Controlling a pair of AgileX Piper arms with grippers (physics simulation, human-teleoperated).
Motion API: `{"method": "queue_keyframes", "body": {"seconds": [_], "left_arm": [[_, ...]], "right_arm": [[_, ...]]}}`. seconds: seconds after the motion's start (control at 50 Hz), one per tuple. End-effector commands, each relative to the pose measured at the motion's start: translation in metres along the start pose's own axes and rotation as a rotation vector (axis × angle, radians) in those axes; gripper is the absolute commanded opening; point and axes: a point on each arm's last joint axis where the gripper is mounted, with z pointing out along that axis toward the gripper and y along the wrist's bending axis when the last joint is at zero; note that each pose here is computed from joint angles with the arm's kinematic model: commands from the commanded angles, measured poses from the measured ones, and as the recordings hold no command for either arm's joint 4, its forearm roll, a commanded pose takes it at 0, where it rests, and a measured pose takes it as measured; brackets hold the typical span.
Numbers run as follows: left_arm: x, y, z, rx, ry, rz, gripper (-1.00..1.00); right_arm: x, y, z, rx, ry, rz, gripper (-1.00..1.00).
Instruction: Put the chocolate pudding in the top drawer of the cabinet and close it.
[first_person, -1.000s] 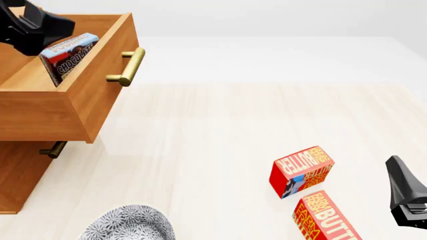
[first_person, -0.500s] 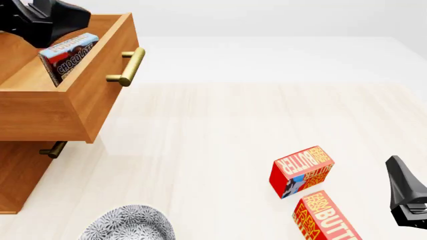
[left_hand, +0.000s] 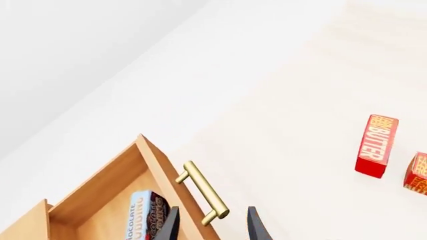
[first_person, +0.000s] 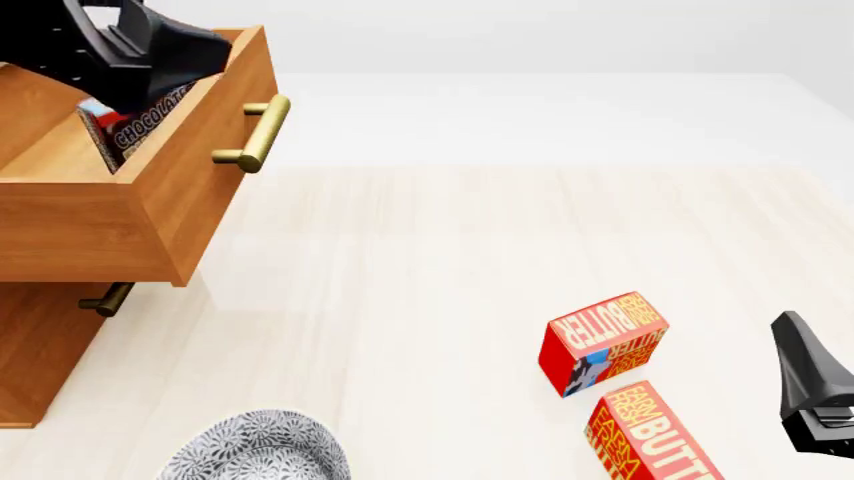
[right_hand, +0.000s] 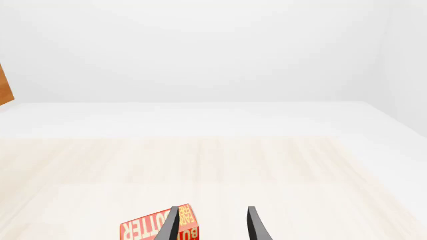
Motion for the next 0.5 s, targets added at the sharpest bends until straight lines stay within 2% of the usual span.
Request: {"method": "queue_keyframes", "body": {"seconds": [0.02, 0.04, 0.14, 0.28, 0.5], "left_arm": [[0.001, -0.010, 0.007, 0.040, -0.011, 0.025, 1.00], [-0.001, -0.014, 0.012, 0.063, -0.008, 0.022, 1.00], [-0.002, -0.019, 0.012, 0.081, -0.025, 0.034, 1.00], [0.004, -0.032, 0.023, 0.124, -0.016, 0.055, 1.00], [0.005, -0.042, 0.030, 0.161, -0.013, 0.065, 1.00]], "right_arm": [[0.000, 0.000, 0.000, 0.000, 0.000, 0.000, 1.00], [0.000, 0.000, 0.000, 0.000, 0.000, 0.000, 1.00], [0.000, 0.000, 0.000, 0.000, 0.000, 0.000, 1.00], [0.000, 0.000, 0.000, 0.000, 0.000, 0.000, 1.00], [0.000, 0.000, 0.000, 0.000, 0.000, 0.000, 1.00]]}}
